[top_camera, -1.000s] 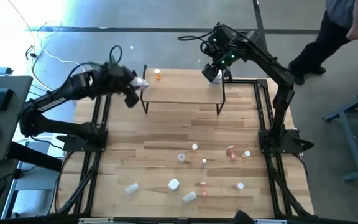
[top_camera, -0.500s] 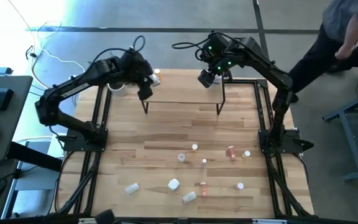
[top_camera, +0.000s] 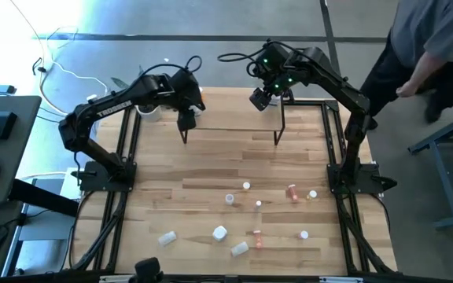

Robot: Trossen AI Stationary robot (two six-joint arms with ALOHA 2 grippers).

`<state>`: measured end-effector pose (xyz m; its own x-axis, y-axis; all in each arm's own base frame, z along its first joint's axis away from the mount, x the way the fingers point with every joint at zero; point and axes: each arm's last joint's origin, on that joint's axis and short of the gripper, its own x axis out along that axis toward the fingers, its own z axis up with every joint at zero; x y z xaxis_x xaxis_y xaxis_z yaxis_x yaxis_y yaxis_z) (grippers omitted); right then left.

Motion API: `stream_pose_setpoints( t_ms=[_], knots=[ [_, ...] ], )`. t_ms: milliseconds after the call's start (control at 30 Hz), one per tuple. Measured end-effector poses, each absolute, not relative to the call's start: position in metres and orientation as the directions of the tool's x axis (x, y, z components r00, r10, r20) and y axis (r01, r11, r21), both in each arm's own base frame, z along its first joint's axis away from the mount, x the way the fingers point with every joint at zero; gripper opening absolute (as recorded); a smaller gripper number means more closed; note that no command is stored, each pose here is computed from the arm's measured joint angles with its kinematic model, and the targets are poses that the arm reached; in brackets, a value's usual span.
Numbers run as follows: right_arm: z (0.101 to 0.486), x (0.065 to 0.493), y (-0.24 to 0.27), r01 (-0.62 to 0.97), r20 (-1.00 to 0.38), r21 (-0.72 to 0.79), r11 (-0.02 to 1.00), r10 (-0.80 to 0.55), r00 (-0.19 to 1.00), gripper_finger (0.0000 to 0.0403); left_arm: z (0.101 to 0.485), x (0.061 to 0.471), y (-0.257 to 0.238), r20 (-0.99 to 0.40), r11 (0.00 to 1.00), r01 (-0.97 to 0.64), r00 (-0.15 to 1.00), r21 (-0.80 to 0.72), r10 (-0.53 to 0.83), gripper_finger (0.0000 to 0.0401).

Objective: Pick and place medicine bottles onto shelf by color
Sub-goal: Put the left white supplement bottle on the shelf

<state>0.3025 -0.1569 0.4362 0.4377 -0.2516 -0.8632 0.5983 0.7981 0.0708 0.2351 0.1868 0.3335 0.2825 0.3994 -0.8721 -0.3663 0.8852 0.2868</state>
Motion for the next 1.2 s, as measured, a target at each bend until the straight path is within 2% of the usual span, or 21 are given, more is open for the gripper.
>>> stream_pose_setpoints(
  t_ms=[367, 767, 1200],
  knots=[
    [0.436, 0.303, -0.156, 0.605, -0.864, 0.077, 0.792, -0.25, 0.437, 0.0238, 0.329, 0.229, 0.201, -0.878, 0.873, -0.395, 0.255, 0.287, 0.405, 0.0177],
    [0.435, 0.313, -0.133, 0.565, -0.871, 0.088, 0.82, -0.212, 0.443, 0.0238, 0.327, 0.229, 0.201, -0.883, 0.875, -0.392, 0.249, 0.285, 0.399, 0.0232],
    [0.435, 0.325, -0.098, 0.507, -0.872, 0.11, 0.855, -0.162, 0.462, 0.0238, 0.334, 0.231, 0.203, -0.866, 0.867, -0.403, 0.273, 0.293, 0.42, 0.0236]
  ],
)
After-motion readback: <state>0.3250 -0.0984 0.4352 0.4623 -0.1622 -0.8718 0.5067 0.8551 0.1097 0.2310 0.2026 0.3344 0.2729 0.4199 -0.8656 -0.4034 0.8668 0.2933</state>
